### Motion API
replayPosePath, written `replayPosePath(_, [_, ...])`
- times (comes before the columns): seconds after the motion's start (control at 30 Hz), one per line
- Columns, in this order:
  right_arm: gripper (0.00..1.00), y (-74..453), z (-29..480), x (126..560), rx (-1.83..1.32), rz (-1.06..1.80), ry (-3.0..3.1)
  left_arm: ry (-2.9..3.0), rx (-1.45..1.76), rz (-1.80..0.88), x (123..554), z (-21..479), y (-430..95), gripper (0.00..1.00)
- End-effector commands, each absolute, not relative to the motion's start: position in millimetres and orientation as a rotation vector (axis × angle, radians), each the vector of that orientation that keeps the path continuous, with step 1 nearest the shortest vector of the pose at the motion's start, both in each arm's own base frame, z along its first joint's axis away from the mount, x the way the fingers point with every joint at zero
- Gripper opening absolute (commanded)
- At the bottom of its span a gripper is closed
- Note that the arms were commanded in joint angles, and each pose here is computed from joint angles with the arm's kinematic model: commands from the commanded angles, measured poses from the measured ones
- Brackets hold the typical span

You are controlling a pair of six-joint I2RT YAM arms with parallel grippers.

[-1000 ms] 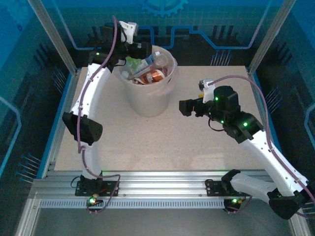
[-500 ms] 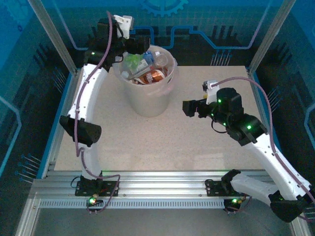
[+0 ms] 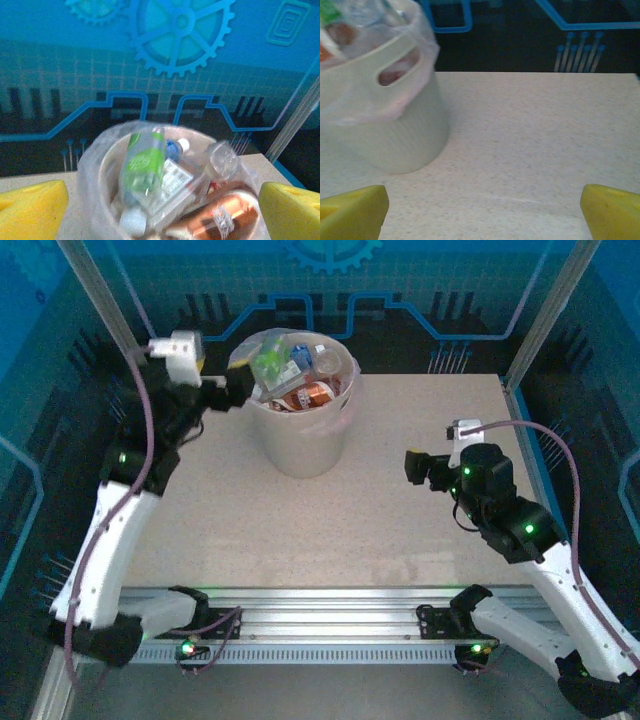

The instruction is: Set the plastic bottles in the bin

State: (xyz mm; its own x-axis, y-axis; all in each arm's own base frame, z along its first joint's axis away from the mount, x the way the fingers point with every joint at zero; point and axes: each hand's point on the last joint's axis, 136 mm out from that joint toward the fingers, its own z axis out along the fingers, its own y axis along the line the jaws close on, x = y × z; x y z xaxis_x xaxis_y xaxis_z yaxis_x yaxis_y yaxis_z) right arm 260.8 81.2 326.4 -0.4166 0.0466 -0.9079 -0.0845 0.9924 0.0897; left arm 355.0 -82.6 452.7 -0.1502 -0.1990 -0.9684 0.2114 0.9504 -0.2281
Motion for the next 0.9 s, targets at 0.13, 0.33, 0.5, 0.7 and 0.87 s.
replayPosePath(0.13, [1.0, 39, 294, 256, 0.081, -0.07, 1.999, 1.764, -0.288, -0.289, 309, 344, -37, 0.99])
replayPosePath(0.33, [1.0, 31, 255, 261, 0.039, -0.17, 1.994, 1.83, -0.33, -0.169, 284, 277, -17, 0.99])
replayPosePath(0.5, [1.0, 23, 225, 261, 0.069, -0.214, 1.972, 1.842, -0.311, -0.114, 275, 245, -11, 0.99])
replayPosePath(0.7, [1.0, 18, 200, 263, 0.051, -0.255, 1.967, 1.819, -0.262, -0.033, 279, 217, -5, 0.99])
replayPosePath(0.87, [1.0, 13, 183, 268, 0.057, -0.272, 1.993, 1.787, -0.221, 0.009, 287, 196, -5, 0.99])
